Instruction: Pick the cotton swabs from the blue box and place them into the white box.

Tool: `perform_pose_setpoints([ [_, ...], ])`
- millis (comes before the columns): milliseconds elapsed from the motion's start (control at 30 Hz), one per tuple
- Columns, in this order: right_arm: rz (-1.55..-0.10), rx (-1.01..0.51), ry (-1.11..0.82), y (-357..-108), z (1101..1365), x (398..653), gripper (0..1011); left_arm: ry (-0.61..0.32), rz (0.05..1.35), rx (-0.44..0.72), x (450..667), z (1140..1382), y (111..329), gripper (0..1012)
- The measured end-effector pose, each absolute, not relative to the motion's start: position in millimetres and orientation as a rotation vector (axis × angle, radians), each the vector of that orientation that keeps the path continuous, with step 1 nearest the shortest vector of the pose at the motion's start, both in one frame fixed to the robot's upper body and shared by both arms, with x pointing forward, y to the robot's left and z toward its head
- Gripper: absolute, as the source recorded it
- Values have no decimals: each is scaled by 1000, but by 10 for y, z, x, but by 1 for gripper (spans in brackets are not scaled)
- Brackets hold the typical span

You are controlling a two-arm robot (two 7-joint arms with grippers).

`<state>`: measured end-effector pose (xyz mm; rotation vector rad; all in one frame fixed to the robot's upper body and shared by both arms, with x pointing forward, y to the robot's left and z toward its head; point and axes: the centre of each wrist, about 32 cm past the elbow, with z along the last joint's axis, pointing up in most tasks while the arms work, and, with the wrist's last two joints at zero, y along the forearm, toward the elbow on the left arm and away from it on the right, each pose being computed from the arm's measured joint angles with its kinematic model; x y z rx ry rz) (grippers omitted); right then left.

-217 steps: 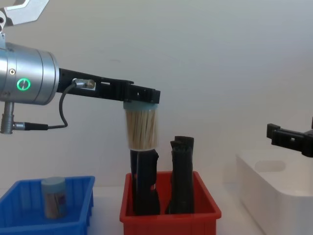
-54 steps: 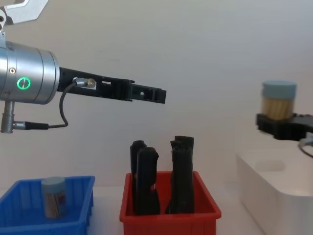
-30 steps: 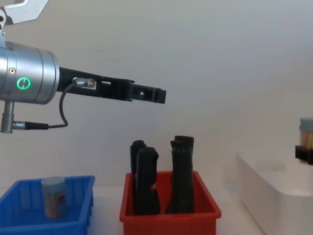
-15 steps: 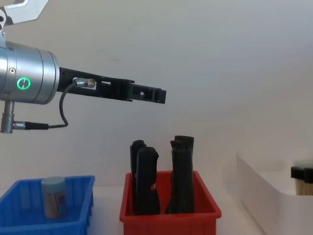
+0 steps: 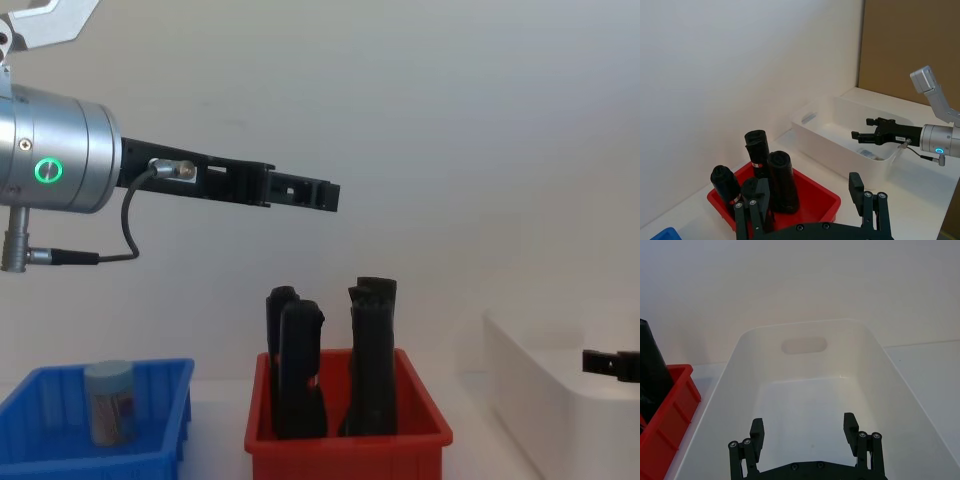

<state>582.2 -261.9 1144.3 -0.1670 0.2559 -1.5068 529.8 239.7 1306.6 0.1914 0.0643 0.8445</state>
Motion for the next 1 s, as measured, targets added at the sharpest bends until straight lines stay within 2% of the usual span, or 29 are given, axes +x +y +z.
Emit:
perform_pose_setpoints([
  [600,-1508,-117,193,-2609,11502,5772,1002,64,845,191,5298,13066,2398,1004],
  [1000,-1514,-61,104,-2585,11648,5628,1002,64,845,191,5298,13066,2397,1004],
])
